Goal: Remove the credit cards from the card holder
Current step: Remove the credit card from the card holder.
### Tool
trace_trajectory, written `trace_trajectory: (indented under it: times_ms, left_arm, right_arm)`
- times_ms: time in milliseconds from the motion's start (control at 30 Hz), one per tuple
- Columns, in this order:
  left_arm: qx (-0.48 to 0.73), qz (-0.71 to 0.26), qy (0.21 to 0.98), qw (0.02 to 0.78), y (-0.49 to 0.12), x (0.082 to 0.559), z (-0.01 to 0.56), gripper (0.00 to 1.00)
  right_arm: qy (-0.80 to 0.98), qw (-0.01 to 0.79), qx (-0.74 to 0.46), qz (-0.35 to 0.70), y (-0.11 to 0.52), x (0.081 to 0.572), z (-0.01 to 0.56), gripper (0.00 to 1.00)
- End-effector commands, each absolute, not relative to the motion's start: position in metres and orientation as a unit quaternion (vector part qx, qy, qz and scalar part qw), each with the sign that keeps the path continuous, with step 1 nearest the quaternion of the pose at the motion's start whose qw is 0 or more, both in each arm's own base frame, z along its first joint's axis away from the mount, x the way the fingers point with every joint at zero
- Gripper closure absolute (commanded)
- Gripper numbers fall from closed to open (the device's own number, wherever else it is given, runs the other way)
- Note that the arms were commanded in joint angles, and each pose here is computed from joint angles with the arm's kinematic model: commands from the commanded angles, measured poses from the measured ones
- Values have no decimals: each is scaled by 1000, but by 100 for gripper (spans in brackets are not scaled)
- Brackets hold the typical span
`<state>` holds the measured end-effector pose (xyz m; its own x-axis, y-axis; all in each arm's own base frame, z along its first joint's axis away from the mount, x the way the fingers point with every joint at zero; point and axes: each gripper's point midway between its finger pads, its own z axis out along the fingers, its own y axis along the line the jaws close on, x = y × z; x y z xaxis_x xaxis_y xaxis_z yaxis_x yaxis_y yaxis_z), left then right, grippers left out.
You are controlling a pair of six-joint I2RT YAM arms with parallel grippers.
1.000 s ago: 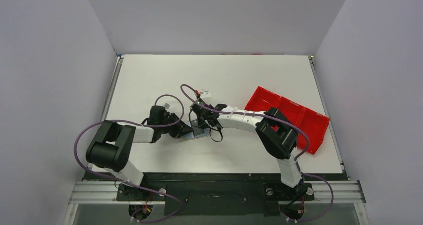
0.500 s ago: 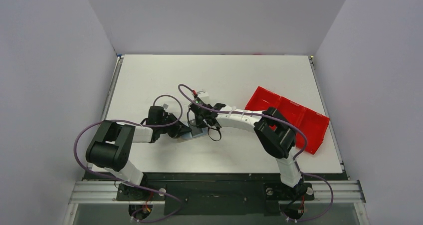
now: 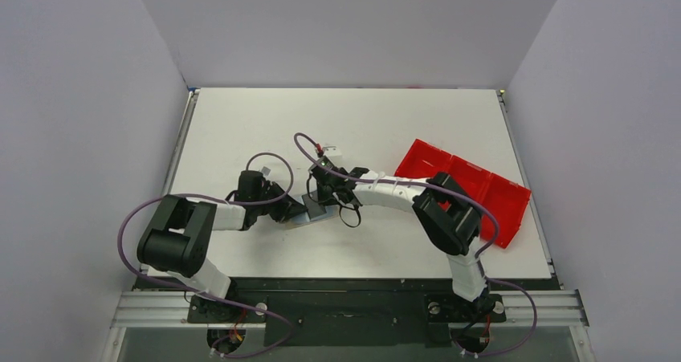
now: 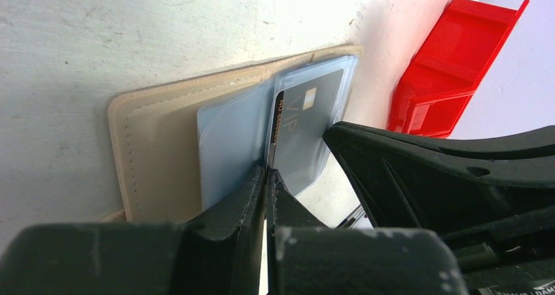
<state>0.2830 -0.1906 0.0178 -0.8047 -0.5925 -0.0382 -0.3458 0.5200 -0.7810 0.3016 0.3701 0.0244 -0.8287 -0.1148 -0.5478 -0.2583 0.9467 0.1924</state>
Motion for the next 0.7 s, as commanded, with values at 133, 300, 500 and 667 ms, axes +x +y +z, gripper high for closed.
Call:
trace_trajectory:
  times_ms: [133,300,500,667]
  left_arm:
    - [-261,-390,863,187,-183,291,34,100]
    - [-262,-381,867,185,-180,287,29,100]
    - [-255,-376,871,187,-179,287,27,100]
    - [-252,-381,870,183,-182,289,26,100]
  right_arm:
    - [980,181,-65,46,293,268,-45,100]
    - [981,182,-56,46,287,270,-46,100]
    - [982,173,-54,52,285,266,-52,100]
    - [982,174,-64,33,273,260,-56,100]
